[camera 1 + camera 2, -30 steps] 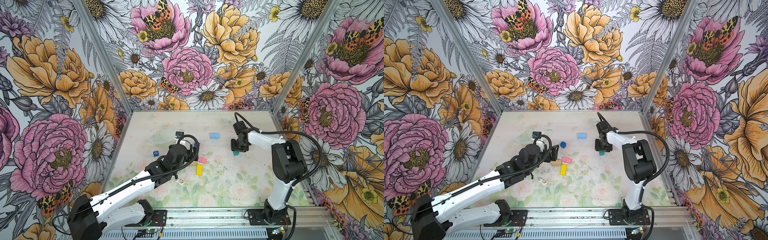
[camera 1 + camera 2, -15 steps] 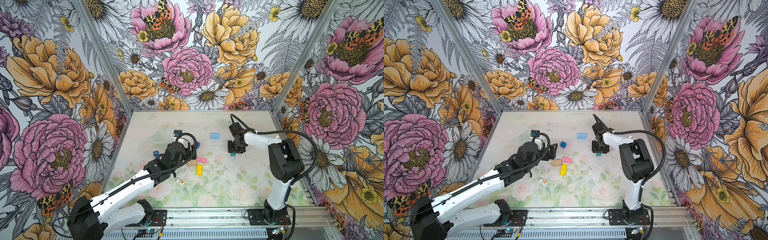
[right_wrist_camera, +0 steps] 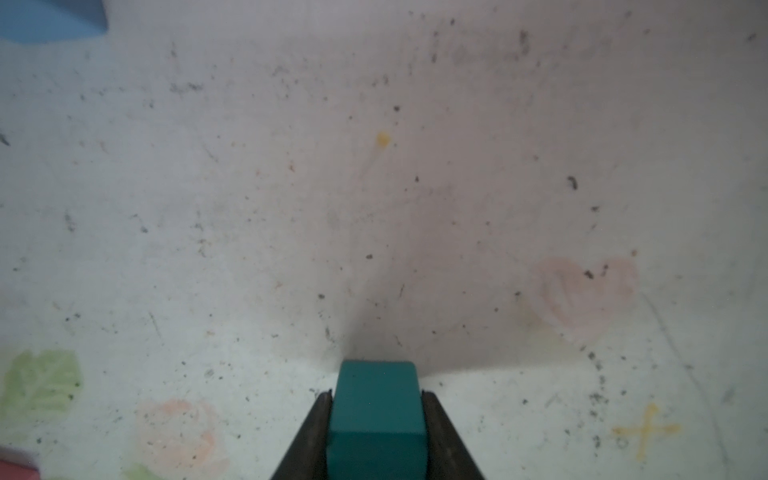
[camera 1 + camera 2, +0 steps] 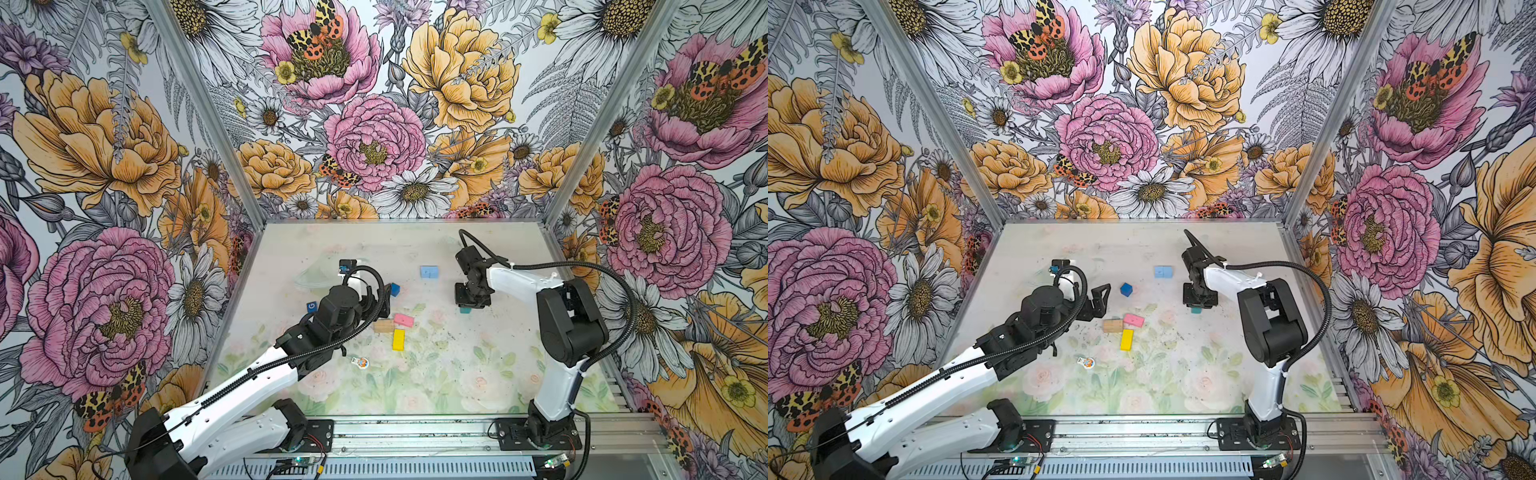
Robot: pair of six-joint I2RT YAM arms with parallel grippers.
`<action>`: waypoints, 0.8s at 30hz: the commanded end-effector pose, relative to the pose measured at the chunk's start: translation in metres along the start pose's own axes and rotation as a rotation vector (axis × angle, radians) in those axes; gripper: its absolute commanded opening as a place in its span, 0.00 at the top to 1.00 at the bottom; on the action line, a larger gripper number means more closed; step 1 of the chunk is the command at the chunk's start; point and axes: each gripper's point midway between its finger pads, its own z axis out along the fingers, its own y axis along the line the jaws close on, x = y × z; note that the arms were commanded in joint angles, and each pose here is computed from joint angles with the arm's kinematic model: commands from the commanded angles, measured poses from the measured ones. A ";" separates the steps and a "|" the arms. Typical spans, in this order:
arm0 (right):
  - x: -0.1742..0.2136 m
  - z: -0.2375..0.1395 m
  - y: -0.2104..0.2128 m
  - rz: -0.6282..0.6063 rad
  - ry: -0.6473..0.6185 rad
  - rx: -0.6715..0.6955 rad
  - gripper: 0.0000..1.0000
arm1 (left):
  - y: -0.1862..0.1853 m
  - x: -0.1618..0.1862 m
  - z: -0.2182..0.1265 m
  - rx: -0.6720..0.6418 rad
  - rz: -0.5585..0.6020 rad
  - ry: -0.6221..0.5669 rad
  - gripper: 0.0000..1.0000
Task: Build the wood block tower
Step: 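Lower the right gripper and close it on the teal cube, then carry the teal cube with the right gripper to the light blue cubes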
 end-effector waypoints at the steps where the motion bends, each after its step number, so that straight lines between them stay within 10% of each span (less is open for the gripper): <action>1: -0.006 -0.011 0.008 -0.002 -0.029 -0.009 0.67 | 0.000 0.007 0.001 0.024 0.008 0.018 0.01; 24: -0.073 -0.002 0.076 -0.070 -0.092 -0.068 0.69 | 0.013 0.010 -0.002 -0.005 0.022 0.022 0.01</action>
